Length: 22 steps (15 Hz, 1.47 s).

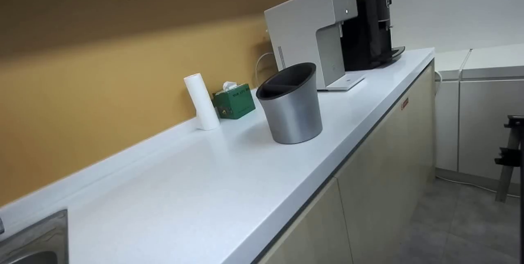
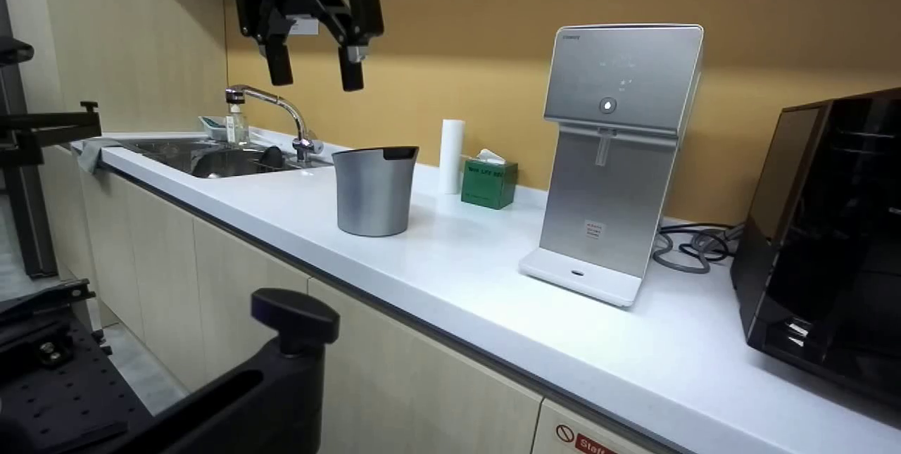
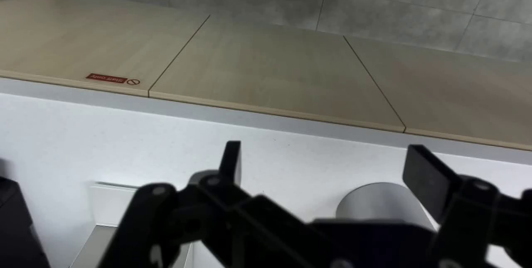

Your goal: Remove the black bin from the grey bin.

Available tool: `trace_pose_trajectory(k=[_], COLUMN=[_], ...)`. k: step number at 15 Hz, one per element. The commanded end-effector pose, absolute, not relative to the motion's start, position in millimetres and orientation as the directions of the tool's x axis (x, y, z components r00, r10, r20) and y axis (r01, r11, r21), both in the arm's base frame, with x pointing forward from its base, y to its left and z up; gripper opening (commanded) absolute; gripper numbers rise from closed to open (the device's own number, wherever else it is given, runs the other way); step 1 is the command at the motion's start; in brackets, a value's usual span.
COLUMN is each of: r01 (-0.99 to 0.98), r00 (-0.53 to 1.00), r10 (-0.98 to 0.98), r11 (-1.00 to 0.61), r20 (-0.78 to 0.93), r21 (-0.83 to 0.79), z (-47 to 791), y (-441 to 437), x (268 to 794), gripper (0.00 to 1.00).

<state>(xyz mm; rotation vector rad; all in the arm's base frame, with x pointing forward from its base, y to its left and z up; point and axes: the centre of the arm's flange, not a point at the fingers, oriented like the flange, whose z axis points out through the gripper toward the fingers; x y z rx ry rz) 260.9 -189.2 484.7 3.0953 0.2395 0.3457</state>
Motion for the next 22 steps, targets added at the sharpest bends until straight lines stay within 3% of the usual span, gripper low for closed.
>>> trace_pose_trajectory(k=[1, 6, 16, 22], r01=[0.150, 0.126, 0.320, 0.463], r00=[0.964, 0.953, 0.888, 0.874], r10=[0.154, 0.154, 0.387, 0.475], r11=[-0.988, -0.985, -0.908, -0.878], r20=[0.218, 0.259, 0.248, 0.097], r21=[0.035, 0.119, 0.269, 0.125], z=[485, 483, 459, 436], y=[-189, -140, 29, 106], x=[261, 285, 357, 406], gripper=[1.00, 1.00, 1.00, 1.00])
